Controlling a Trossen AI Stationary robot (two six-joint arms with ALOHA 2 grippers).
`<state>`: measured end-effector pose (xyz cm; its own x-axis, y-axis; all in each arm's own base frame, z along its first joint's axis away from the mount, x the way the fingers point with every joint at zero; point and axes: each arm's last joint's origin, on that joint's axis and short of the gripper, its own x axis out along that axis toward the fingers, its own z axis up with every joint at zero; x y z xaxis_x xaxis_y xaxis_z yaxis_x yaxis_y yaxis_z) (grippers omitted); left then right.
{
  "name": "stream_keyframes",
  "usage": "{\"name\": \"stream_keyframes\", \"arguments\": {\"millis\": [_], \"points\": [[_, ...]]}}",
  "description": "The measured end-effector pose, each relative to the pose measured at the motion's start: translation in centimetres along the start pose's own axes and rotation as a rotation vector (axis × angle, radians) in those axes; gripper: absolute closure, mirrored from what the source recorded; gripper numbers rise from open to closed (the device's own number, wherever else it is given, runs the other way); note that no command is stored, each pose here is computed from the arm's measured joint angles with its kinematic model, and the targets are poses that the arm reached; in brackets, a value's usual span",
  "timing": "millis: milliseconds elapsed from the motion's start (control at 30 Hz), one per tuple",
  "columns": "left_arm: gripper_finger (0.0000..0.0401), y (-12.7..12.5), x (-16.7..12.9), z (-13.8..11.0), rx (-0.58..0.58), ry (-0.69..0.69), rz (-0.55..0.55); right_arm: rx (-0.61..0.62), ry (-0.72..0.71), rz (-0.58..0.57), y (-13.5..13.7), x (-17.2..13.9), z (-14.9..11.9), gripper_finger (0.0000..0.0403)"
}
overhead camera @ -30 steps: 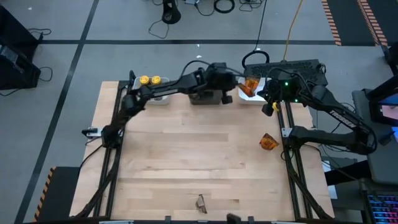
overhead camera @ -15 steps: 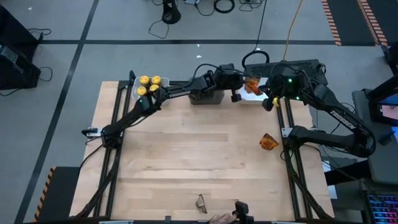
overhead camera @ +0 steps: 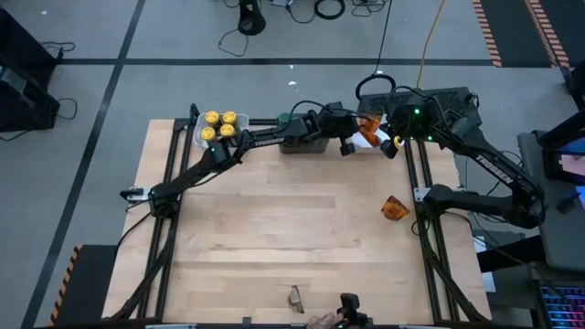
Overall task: Sort spices by type
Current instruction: Put the top left orange seasoning pack into the right white bin
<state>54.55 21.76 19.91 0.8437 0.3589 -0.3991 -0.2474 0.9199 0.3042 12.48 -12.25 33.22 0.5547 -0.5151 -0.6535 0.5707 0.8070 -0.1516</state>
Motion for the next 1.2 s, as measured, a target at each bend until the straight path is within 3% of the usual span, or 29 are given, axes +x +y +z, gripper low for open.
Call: {"name": "stream_keyframes", "arguments": {"millis": [600, 1200], "points": [[0.0401, 0.6, 0.35, -0.69, -0.038, 0.036, 0.11, -0.01, 0.01, 0.006, 0.04, -0.02, -0.11, 0.0403], [0.0392, 0.54, 0.36, -0.65, -0.038, 0.031, 0.103, -0.021, 0.009, 0.006, 0.04, -0.02, -0.1, 0.0403]]}}
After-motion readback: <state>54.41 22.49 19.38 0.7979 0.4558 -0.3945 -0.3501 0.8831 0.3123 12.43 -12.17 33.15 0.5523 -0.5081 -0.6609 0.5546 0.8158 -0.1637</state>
